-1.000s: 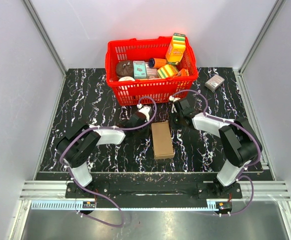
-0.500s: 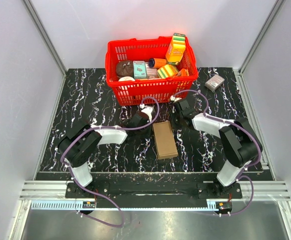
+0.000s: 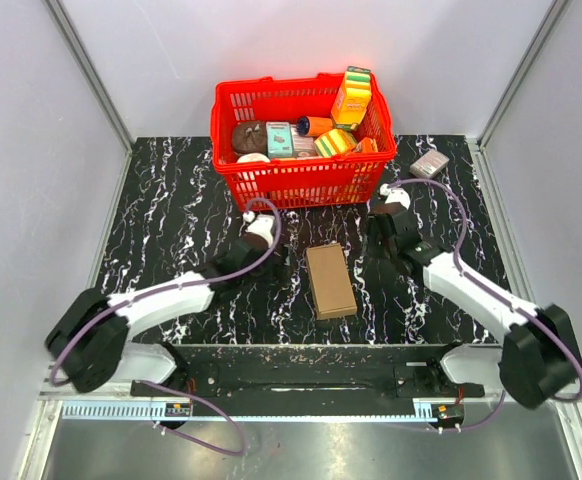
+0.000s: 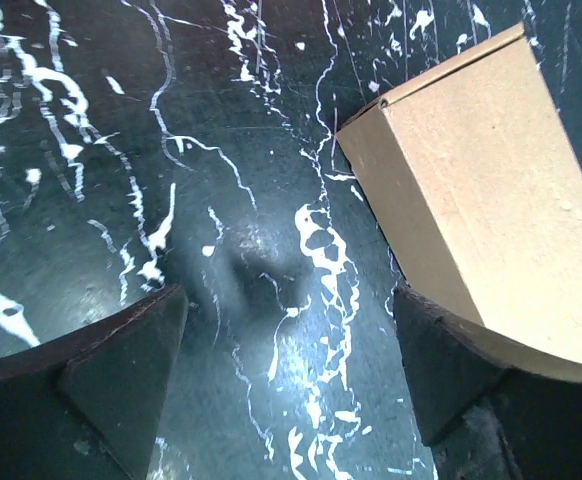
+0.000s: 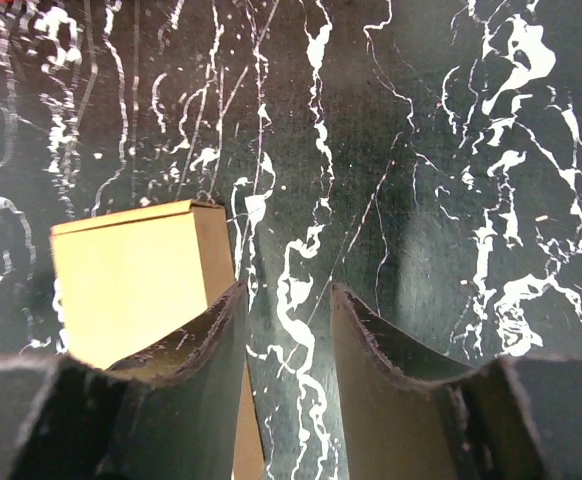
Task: Fold the paper box
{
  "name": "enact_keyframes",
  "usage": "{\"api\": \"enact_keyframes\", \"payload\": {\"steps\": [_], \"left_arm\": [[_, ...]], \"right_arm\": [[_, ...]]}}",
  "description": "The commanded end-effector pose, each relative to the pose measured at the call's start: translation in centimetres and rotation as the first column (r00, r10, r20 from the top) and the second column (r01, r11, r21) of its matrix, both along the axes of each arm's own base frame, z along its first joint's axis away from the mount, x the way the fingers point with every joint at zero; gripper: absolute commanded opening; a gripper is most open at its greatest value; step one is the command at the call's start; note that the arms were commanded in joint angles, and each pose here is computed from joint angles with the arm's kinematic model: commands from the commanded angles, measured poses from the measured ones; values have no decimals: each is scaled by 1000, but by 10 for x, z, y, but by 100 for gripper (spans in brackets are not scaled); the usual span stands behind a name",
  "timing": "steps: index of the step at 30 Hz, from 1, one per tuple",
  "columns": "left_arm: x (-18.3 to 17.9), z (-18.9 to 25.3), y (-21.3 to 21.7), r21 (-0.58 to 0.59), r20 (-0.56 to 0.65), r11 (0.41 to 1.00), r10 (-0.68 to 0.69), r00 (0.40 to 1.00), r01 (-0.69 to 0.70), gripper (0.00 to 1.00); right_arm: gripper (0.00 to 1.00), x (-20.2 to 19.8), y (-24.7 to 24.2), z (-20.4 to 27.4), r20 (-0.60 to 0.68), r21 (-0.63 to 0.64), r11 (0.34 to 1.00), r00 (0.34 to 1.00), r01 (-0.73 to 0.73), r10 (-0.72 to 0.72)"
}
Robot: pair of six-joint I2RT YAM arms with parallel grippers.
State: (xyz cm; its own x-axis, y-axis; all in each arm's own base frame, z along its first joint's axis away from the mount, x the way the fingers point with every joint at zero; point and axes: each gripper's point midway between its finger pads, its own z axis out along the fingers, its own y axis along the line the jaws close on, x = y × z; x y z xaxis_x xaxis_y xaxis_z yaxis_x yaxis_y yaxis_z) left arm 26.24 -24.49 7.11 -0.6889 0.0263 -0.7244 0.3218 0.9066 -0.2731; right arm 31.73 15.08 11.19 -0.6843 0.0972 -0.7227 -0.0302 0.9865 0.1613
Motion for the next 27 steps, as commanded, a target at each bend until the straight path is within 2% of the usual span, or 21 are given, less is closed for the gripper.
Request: {"api": "enact_keyframes", "payload": {"steps": [1,3,4,7,11,15,19,23,27], "left_arm": [[-8,26,30,17,56,997,69,996,-70,91],[-16,38,42,-14,81,994,105,991,-104,94],[-17,40,49,-21,93,991,132,987,-130,95],[-30,46,60,-73,108,987,151,983,-144,98],[-46,44,75,-103,122,983,162,979,-150,99],[-54,41,85,-123,129,979,177,976,-161,99],[-60,39,89,-137,142,979,170,975,-151,99],[-61,39,91,-146,154,978,173,973,-150,99],[-60,41,93,-152,166,975,185,969,-160,99]], "right_arm": [[48,-18,-9,29,92,69,998,996,2,-8],[53,-27,0,48,148,145,988,988,-62,40],[64,-34,2,46,146,170,982,988,-77,52],[83,-47,7,53,175,248,963,983,-107,64],[93,-56,-5,54,211,291,955,977,-57,-6],[96,-62,-19,48,244,302,953,967,-8,-70],[100,-59,-40,42,270,346,931,937,120,-221],[100,-61,-43,47,356,387,919,906,82,-230],[100,-61,-50,48,381,393,914,887,99,-260]]}}
